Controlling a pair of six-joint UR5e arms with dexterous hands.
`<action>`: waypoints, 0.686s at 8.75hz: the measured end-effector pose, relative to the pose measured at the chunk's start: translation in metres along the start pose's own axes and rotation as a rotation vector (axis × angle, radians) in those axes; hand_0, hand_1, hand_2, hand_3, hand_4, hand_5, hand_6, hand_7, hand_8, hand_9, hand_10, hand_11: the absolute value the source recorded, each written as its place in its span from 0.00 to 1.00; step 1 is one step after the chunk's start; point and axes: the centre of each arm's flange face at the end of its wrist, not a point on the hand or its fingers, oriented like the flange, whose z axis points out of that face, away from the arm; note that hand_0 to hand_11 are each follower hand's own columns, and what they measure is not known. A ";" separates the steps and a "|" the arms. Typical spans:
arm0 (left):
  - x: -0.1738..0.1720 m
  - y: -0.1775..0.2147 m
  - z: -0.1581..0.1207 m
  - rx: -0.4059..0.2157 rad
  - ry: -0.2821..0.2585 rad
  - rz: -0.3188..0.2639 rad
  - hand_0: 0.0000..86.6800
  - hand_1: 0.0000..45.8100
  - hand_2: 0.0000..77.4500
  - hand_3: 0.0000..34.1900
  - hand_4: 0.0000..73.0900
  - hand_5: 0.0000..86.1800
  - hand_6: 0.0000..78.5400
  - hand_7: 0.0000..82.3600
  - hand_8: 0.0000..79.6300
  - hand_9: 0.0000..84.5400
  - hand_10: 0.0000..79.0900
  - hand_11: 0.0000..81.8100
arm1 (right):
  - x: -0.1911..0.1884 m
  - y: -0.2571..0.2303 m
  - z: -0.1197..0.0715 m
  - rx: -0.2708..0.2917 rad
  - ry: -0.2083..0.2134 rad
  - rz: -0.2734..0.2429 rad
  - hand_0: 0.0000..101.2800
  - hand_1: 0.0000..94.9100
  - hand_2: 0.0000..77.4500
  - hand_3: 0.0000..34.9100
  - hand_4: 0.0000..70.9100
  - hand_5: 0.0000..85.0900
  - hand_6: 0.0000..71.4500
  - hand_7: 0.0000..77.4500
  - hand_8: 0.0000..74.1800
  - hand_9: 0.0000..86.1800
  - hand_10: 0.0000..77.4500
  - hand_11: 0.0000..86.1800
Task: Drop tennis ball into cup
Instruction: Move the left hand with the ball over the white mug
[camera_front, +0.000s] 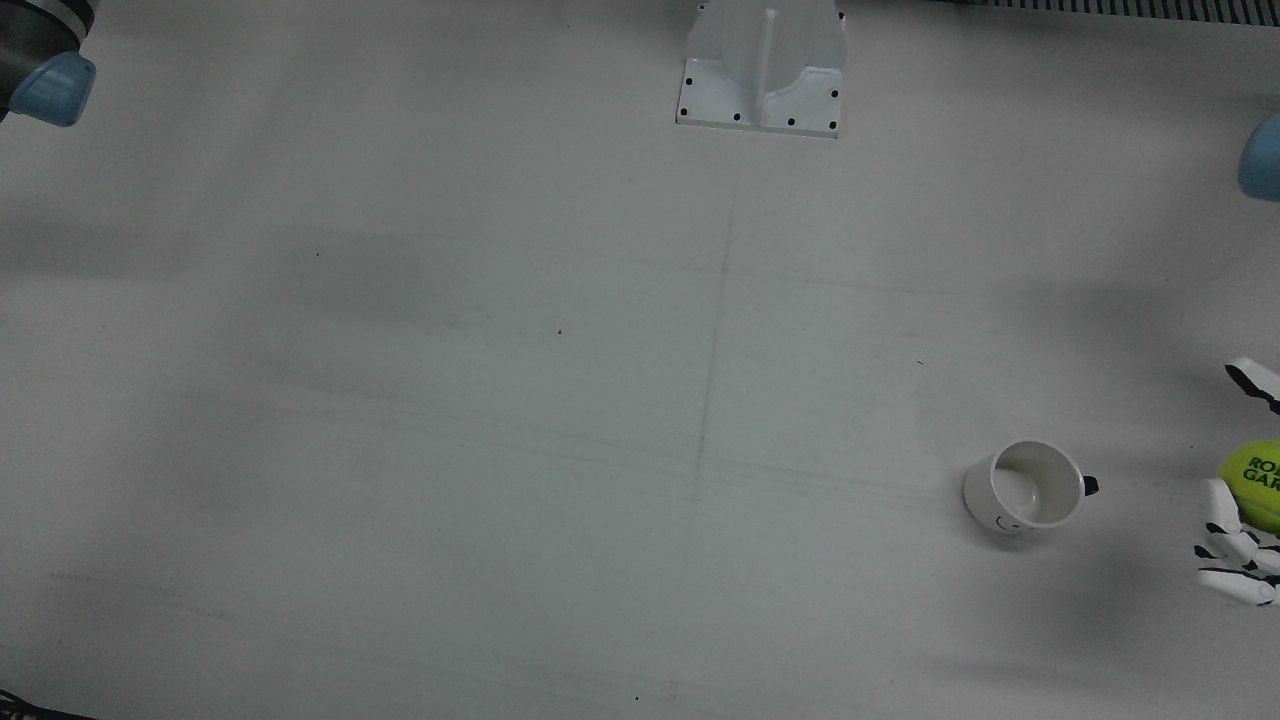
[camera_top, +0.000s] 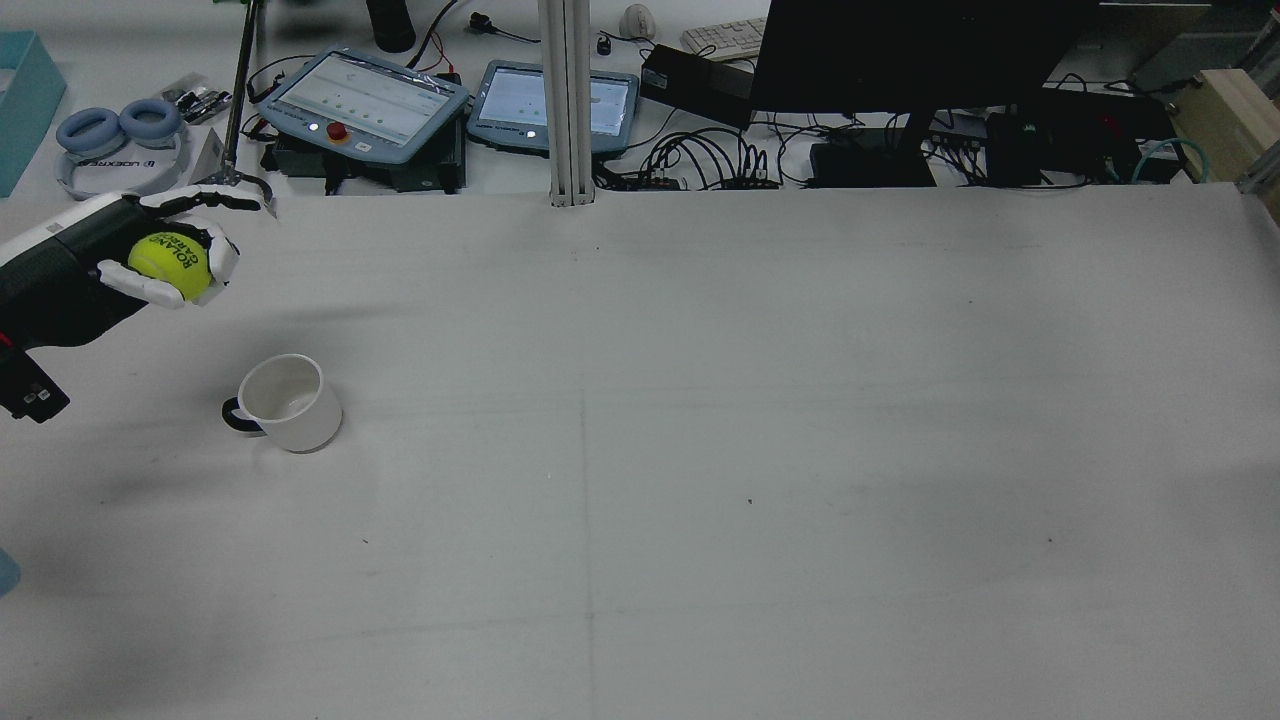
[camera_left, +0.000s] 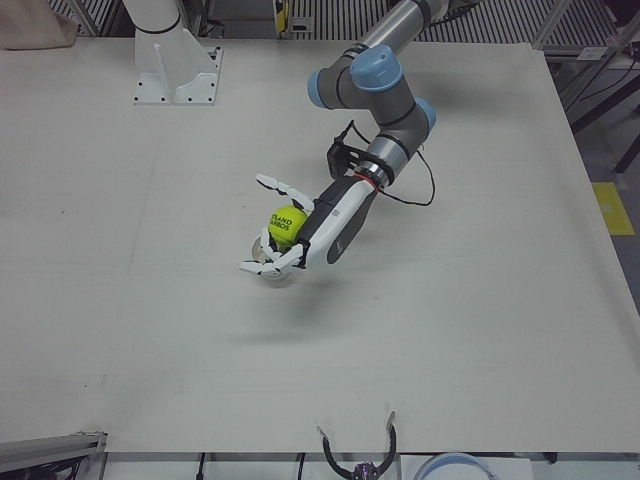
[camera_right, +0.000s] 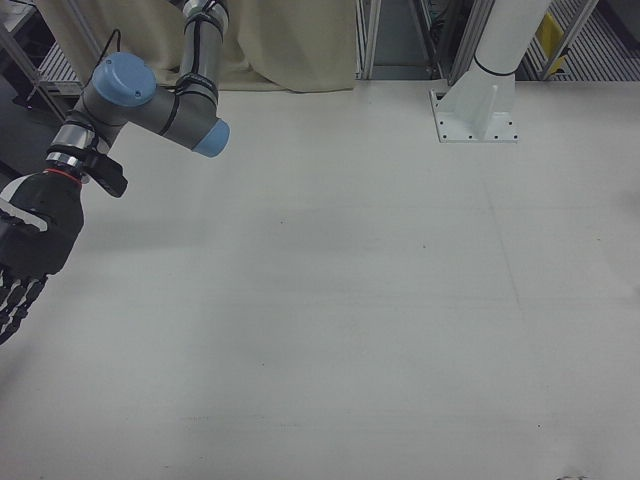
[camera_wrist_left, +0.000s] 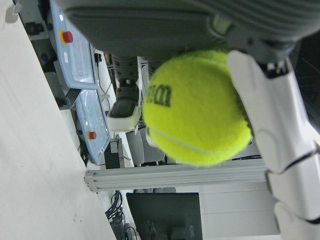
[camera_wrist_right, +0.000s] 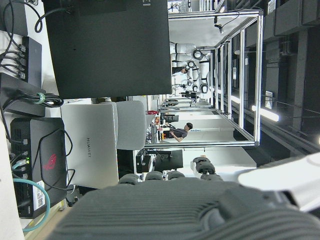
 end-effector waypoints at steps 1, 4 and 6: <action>-0.014 -0.005 0.005 0.003 -0.011 0.000 0.60 0.20 0.10 0.00 0.33 0.28 0.88 0.52 0.57 0.68 0.59 0.82 | 0.000 0.000 0.000 -0.001 0.000 0.000 0.00 0.01 0.01 0.00 0.00 0.00 0.00 0.01 0.00 0.00 0.00 0.01; -0.049 -0.022 0.023 0.013 -0.052 -0.007 0.60 0.20 0.10 0.00 0.33 0.27 0.88 0.52 0.55 0.68 0.57 0.79 | 0.000 0.000 0.000 -0.001 0.000 0.000 0.00 0.01 0.01 0.00 0.00 0.00 0.00 0.00 0.00 0.00 0.00 0.01; -0.065 -0.021 0.027 0.006 -0.073 -0.002 0.60 0.20 0.08 0.00 0.33 0.26 0.88 0.52 0.55 0.66 0.57 0.79 | 0.000 0.000 0.000 -0.001 0.000 0.000 0.00 0.01 0.01 0.00 0.00 0.00 0.00 0.01 0.00 0.00 0.00 0.01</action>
